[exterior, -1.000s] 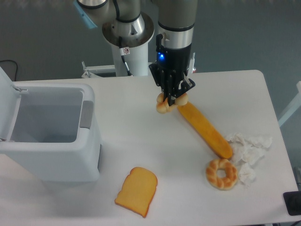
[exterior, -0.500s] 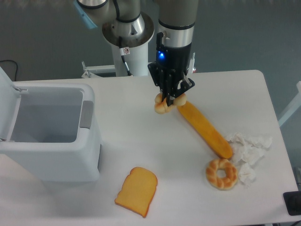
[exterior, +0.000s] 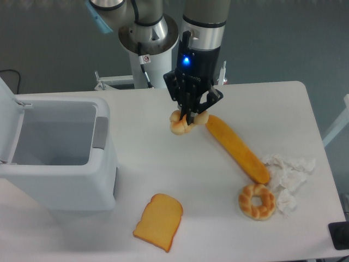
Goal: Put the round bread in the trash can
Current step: 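Lift the round bun off the table with the gripper, then carry the round bun over the open white trash bin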
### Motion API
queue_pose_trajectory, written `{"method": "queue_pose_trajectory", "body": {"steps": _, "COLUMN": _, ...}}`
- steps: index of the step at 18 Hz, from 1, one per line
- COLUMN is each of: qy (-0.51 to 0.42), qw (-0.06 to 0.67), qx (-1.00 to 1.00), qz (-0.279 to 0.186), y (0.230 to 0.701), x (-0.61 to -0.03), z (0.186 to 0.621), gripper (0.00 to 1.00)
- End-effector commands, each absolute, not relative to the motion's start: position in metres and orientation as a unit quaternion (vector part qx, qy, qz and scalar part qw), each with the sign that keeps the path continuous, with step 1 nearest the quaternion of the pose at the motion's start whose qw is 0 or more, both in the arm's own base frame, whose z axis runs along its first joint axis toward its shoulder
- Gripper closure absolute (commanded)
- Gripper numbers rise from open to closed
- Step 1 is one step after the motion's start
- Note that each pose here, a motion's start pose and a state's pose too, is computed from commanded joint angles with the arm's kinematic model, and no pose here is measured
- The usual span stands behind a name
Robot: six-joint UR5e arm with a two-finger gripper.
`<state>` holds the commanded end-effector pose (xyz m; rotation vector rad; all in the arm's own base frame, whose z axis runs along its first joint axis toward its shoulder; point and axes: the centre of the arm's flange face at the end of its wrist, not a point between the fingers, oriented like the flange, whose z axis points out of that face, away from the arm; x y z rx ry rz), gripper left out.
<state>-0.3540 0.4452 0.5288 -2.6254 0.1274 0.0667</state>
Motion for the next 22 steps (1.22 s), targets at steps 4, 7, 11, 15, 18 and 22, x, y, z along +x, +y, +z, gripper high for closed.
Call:
{"method": "queue_pose_trajectory", "body": {"steps": 4, "qy": 0.018, "qw": 0.278, "qx": -0.96, "qz": 0.003, "y": 0.45, "x": -0.35, "z": 0.534, "gripper": 0.89}}
{"method": "queue_pose_trajectory", "body": {"steps": 7, "qy": -0.003, "qw": 0.307, "qx": -0.951, "qz": -0.027, "y": 0.454, "x": -0.346, "z": 0.538, "gripper": 0.89}}
{"method": "queue_pose_trajectory", "body": {"steps": 11, "qy": -0.017, "qw": 0.327, "qx": -0.944, "qz": -0.048, "y": 0.459, "x": -0.34, "z": 0.546, "gripper": 0.9}}
{"method": "queue_pose_trajectory", "body": {"steps": 15, "qy": -0.019, "qw": 0.346, "qx": -0.936, "qz": -0.067, "y": 0.464, "x": -0.329, "z": 0.553, "gripper": 0.89}}
{"method": "queue_pose_trajectory", "body": {"steps": 18, "qy": -0.006, "qw": 0.356, "qx": -0.93, "qz": -0.088, "y": 0.477, "x": -0.31, "z": 0.555, "gripper": 0.9}}
{"method": "queue_pose_trajectory", "body": {"steps": 22, "qy": 0.005, "qw": 0.357, "qx": -0.929, "qz": -0.103, "y": 0.491, "x": -0.288, "z": 0.556, "gripper": 0.9}}
